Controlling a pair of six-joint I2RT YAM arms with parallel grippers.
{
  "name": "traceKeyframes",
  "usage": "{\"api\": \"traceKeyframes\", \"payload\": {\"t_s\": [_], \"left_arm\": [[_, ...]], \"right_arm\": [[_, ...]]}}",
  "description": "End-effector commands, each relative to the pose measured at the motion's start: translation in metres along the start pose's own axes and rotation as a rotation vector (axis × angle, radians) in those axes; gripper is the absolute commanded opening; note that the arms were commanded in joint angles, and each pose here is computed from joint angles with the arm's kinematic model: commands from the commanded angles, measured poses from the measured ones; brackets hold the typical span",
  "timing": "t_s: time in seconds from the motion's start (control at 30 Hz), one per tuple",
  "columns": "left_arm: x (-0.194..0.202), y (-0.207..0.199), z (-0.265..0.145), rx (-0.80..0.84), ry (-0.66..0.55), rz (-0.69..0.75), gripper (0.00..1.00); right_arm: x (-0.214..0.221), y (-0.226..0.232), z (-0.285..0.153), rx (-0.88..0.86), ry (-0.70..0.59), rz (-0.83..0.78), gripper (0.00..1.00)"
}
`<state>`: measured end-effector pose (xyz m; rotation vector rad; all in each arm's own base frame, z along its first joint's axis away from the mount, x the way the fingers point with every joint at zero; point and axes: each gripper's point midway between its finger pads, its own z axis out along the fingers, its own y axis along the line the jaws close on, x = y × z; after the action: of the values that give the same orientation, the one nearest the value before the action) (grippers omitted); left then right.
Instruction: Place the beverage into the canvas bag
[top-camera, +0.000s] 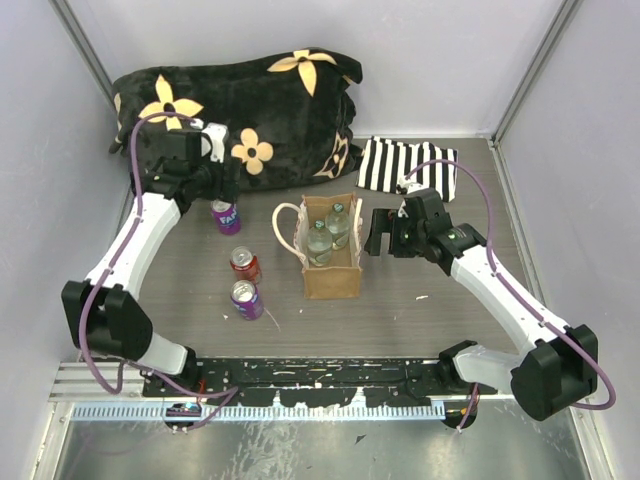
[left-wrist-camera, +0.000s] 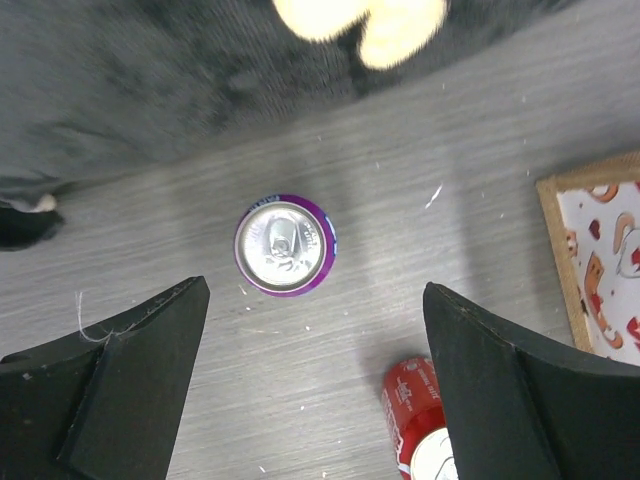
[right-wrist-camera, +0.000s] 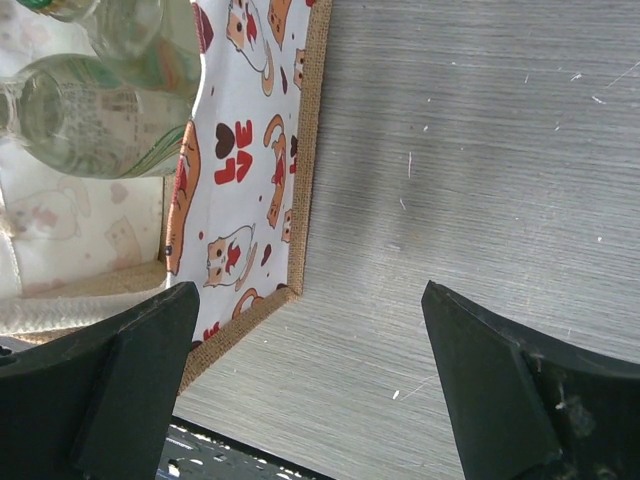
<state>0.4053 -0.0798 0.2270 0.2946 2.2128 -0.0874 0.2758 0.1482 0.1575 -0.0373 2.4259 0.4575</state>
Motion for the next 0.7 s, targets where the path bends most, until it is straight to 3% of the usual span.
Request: {"api": "traceKeyframes", "payload": {"t_s": [0.0, 0.17, 0.67], "left_arm": [[0.021, -0.010, 0.012, 0.068, 0.131, 0.031, 0.95], [0.043, -0.008, 0.025, 0.049, 0.253, 0.053, 0.96], [0.074, 0.009, 0.072, -0.035, 0.352, 0.105, 0.99]], "right_arm": [[-0.009, 0.003, 0.000, -0.023, -0.041, -0.001, 1.00], [-0.009, -0.001, 0.000, -0.014, -0.042, 0.001, 1.00], [-0.005, -0.011, -0.002, 0.004, -0.033, 0.006, 1.00]]}}
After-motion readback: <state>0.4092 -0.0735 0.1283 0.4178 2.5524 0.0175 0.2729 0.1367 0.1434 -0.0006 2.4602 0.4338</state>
